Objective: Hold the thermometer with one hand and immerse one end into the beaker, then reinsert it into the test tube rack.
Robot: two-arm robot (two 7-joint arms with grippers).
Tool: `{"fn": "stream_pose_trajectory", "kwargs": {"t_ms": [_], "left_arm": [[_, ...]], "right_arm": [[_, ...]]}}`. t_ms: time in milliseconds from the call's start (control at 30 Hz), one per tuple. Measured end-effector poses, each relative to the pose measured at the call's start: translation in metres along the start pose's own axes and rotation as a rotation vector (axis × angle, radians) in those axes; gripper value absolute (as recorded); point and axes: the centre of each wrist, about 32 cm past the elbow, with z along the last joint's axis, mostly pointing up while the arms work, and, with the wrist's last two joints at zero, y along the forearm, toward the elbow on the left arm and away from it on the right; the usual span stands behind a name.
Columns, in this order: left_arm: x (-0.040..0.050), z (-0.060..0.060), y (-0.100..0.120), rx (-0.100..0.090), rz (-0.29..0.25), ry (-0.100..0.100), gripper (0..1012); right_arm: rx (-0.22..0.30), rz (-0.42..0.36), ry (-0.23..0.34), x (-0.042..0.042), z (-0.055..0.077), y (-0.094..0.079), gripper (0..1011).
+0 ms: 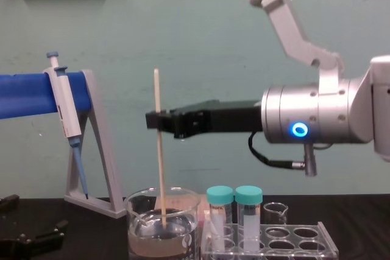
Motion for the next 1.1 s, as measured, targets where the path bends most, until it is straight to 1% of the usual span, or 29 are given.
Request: {"fn": "stream_pose_trajectory", "kwargs": {"t_ms": [167, 500, 1100], "left_arm": [[0.0, 0.0, 0.0, 0.0, 0.0, 0.0, 1004], [0.0, 0.0, 0.0, 0.0, 0.0, 0.0, 1004], [0.0, 0.0, 0.0, 0.0, 0.0, 0.0, 1004]], "right_arm": [[-0.012, -0.005, 0.004, -0.0017, -0.01, 0.004, 56], [-0.02, -0.018, 0.021, -0.0009, -0.019, 0.006, 55], [-0.02, -0.017, 0.022, -0.0008, -0.02, 0.006, 55]]}}
